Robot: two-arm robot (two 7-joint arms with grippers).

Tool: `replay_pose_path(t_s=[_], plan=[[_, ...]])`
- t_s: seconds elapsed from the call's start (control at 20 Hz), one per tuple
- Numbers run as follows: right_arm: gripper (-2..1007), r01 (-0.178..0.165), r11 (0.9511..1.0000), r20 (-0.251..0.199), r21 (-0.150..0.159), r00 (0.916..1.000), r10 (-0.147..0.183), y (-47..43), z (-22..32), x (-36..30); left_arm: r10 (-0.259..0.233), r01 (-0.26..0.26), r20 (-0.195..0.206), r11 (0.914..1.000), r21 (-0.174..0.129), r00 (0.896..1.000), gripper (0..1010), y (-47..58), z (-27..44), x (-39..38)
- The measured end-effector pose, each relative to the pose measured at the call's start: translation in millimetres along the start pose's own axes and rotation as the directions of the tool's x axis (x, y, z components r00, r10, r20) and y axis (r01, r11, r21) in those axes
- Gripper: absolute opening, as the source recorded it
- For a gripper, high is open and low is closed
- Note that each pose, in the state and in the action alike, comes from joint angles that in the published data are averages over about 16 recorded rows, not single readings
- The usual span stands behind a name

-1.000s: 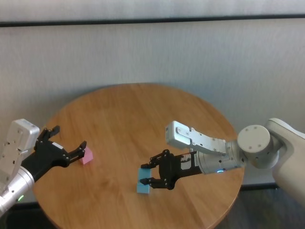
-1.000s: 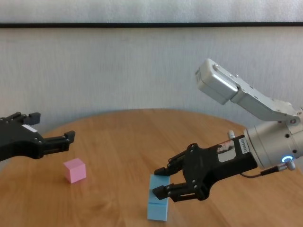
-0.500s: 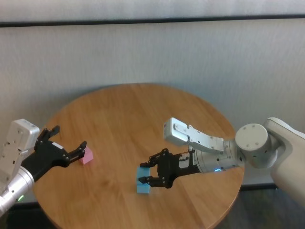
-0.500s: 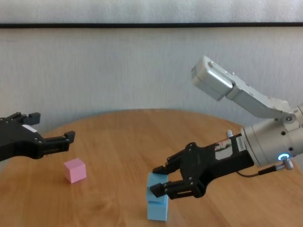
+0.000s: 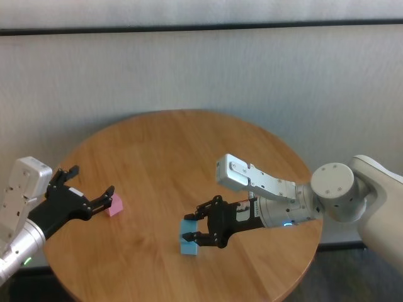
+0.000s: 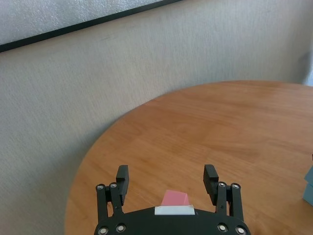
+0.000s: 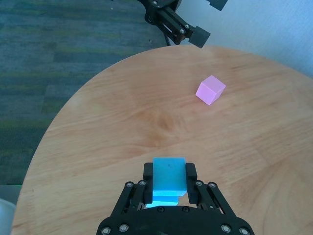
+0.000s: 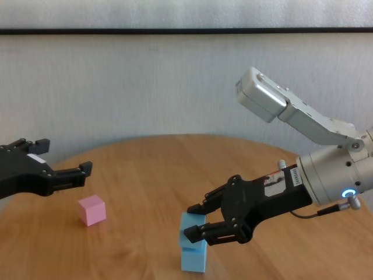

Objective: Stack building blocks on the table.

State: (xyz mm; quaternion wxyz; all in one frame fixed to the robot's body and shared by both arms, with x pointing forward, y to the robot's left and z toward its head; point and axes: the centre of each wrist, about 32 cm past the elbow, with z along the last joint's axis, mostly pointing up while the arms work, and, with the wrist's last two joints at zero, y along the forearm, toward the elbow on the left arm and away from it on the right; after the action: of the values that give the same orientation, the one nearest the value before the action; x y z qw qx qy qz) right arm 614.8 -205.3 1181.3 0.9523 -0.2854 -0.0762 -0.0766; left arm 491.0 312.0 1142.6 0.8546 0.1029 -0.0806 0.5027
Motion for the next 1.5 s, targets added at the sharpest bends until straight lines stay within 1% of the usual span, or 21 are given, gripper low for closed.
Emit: replay_pose_path(t_s=[0.2, 0.45, 0.7, 0.95, 1.1, 1.2, 1.3, 1.35, 1.4, 1.45, 1.5], plan=[[383, -0.001, 1.0000, 0.003, 0.000, 1.0000, 0.001, 0.0, -0.2, -0.1, 0.000, 0.000, 0.000, 1.0000, 0.000, 1.000, 999, 0.0, 0.0, 0.0], [457, -0.002, 1.0000, 0.006, 0.000, 1.0000, 0.002, 0.0, -0.4, -0.1, 0.000, 0.000, 0.000, 1.0000, 0.000, 1.000, 999, 0.0, 0.0, 0.0], [588, -0.003, 1.0000, 0.008, -0.001, 1.0000, 0.003, 0.0, -0.6, -0.1, 0.000, 0.000, 0.000, 1.0000, 0.000, 1.000, 999, 0.0, 0.0, 0.0], [758, -0.001, 1.0000, 0.008, 0.001, 1.0000, 0.001, -0.5, -0.7, -0.3, 0.000, 0.000, 0.000, 1.0000, 0.000, 1.000, 999, 0.0, 0.0, 0.0], [847, 0.011, 0.9998, -0.001, 0.015, 0.9999, -0.011, -4.2, -1.5, -1.9, 0.000, 0.000, 0.000, 1.0000, 0.000, 1.000, 999, 0.0, 0.0, 0.0], [895, 0.024, 0.9991, -0.014, 0.034, 0.9996, -0.024, -8.9, -2.3, -3.9, 0.000, 0.000, 0.000, 1.0000, 0.000, 1.000, 999, 0.0, 0.0, 0.0], [933, 0.047, 0.9967, -0.030, 0.065, 0.9985, -0.045, -15.6, -3.0, -7.1, 0.000, 0.000, 0.000, 1.0000, 0.000, 1.000, 999, 0.0, 0.0, 0.0], [949, 0.062, 0.9946, -0.038, 0.083, 0.9975, -0.059, -19.4, -3.4, -8.9, 0.000, 0.000, 0.000, 1.0000, 0.000, 1.000, 999, 0.0, 0.0, 0.0], [963, 0.083, 0.9910, -0.048, 0.105, 0.9958, -0.078, -23.4, -3.8, -11.3, 0.000, 0.000, 0.000, 1.0000, 0.000, 1.000, 999, 0.0, 0.0, 0.0], [974, 0.112, 0.9853, -0.059, 0.129, 0.9926, -0.106, -27.5, -4.3, -14.1, 0.000, 0.000, 0.000, 1.0000, 0.000, 1.000, 999, 0.0, 0.0, 0.0], [985, 0.147, 0.9774, -0.073, 0.152, 0.9879, -0.137, -31.6, -4.9, -17.5, 0.000, 0.000, 0.000, 1.0000, 0.000, 1.000, 999, 0.0, 0.0, 0.0]])
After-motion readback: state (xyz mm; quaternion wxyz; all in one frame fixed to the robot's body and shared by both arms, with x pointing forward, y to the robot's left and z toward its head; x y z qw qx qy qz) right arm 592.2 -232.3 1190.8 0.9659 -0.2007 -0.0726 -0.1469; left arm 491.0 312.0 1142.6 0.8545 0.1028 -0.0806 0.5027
